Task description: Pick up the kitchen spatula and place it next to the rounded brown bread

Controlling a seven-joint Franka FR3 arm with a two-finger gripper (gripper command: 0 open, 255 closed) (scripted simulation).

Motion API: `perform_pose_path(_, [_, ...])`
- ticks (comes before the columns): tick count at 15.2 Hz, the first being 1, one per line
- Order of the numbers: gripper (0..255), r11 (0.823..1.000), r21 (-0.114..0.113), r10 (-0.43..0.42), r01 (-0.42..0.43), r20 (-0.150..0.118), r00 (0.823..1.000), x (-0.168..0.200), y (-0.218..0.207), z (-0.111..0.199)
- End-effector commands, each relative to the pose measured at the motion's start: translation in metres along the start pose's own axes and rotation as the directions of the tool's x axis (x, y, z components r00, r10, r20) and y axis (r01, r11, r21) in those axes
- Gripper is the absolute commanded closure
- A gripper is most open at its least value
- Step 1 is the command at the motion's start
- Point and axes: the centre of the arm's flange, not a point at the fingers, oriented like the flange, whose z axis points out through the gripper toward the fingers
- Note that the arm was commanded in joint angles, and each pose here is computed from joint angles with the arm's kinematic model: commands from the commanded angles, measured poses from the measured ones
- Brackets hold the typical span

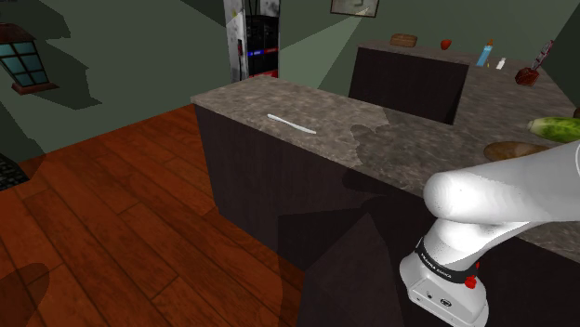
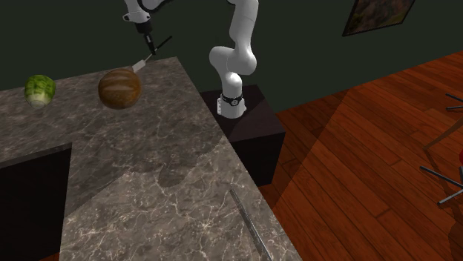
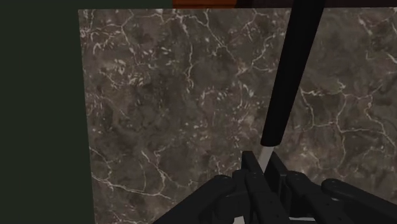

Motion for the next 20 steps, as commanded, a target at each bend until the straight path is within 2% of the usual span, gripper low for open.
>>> perform_pose_path(1, [255, 1.000, 0.000, 0.000, 0.000, 0.000, 1.000, 0.000, 0.000, 0.010])
perform_pose_path(20, [255, 1.000, 0.000, 0.000, 0.000, 0.000, 1.000, 0.007, -0.001, 0.111])
